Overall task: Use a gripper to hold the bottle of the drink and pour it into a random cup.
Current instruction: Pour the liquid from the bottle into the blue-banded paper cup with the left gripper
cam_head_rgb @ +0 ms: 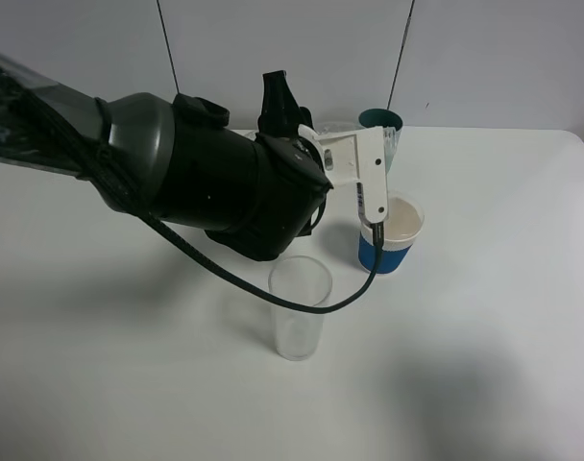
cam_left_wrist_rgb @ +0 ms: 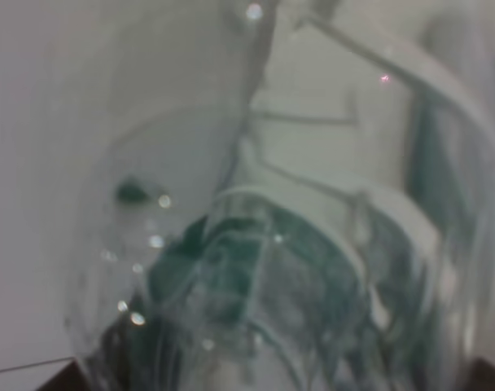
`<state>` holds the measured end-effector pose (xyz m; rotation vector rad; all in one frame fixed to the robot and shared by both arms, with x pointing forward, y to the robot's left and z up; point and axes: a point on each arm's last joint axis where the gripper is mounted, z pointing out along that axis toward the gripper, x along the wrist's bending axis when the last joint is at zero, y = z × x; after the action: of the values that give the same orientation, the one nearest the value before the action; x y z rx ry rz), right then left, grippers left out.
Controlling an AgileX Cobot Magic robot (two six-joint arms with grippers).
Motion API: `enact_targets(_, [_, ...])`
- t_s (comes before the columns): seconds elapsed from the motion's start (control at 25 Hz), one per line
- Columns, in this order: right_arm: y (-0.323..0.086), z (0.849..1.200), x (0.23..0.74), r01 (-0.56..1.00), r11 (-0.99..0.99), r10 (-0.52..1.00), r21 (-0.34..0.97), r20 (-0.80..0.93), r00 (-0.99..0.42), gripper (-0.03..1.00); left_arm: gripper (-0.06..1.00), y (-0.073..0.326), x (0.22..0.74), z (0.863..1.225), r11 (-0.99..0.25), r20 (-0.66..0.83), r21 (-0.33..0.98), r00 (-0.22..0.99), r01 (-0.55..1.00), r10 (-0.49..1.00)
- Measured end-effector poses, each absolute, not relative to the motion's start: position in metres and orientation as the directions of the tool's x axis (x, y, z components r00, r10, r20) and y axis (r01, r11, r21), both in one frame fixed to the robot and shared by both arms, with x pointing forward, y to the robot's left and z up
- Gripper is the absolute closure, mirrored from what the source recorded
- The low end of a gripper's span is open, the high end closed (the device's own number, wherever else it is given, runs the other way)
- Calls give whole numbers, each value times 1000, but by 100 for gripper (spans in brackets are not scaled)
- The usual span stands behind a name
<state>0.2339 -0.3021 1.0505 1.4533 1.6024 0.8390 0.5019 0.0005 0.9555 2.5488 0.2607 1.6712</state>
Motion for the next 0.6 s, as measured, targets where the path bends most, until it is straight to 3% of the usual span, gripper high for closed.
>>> enact_targets(0.6, [-303,1050,234,463,123,991,878,-130,-18,23,48,5,503,959,-991,928,70,357,111,106])
